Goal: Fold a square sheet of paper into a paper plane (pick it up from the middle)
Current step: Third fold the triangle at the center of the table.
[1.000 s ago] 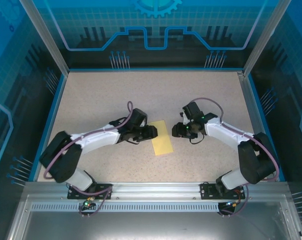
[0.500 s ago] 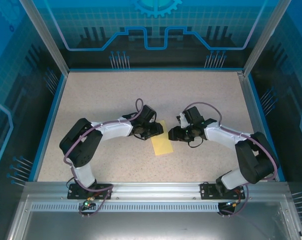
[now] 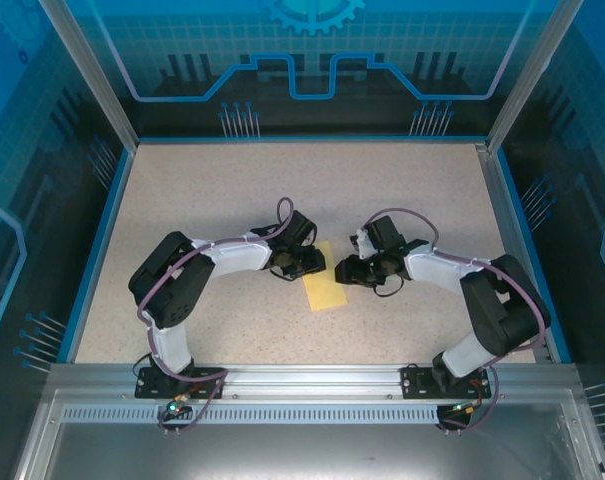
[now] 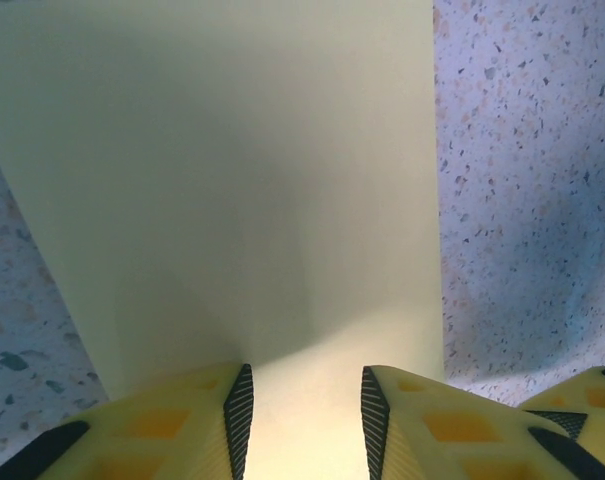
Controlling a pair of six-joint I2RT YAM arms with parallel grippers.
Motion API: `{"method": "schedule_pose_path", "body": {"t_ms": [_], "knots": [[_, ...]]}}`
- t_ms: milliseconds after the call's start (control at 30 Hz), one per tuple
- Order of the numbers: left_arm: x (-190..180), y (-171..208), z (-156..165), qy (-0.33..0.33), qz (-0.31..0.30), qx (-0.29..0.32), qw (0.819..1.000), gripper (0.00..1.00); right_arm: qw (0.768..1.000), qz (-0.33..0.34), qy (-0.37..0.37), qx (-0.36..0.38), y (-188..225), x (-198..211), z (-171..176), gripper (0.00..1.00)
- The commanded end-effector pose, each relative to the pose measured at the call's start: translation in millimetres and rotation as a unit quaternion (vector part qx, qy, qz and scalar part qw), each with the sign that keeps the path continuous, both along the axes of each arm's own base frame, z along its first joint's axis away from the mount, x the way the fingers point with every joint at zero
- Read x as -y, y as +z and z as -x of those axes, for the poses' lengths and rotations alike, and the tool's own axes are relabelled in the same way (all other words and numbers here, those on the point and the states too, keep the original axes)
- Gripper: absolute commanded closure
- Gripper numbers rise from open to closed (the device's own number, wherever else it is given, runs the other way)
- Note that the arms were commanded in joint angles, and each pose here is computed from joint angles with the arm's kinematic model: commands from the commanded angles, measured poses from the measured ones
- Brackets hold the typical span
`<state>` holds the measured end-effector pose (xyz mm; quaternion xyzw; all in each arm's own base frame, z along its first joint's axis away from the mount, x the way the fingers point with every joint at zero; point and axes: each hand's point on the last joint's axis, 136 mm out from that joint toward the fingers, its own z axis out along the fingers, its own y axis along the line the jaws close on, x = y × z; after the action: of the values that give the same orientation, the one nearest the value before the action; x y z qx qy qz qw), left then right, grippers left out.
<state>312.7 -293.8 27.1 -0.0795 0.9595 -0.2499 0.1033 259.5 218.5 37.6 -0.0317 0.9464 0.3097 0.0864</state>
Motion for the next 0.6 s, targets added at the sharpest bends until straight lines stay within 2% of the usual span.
{"method": "schedule_pose_path", "body": {"t_ms": [0, 233, 367, 567], "knots": [[2, -2, -5, -0.019, -0.009, 0.007, 1.0, 0.63, 1.0, -0.009, -0.004, -0.028, -11, 2, 7, 0.57], [6, -3, -9, -0.033, -0.008, 0.015, 0.999, 0.63, 0.999, -0.005, -0.01, -0.043, -22, 6, 18, 0.56], [5, 15, -9, -0.033, 0.003, 0.035, 0.999, 0.61, 0.998, -0.028, -0.004, -0.047, -20, -1, 21, 0.56], [-20, 35, -7, 0.0, -0.031, 0.066, 0.997, 0.57, 0.998, -0.041, -0.005, -0.05, -18, -6, 25, 0.6]]}}
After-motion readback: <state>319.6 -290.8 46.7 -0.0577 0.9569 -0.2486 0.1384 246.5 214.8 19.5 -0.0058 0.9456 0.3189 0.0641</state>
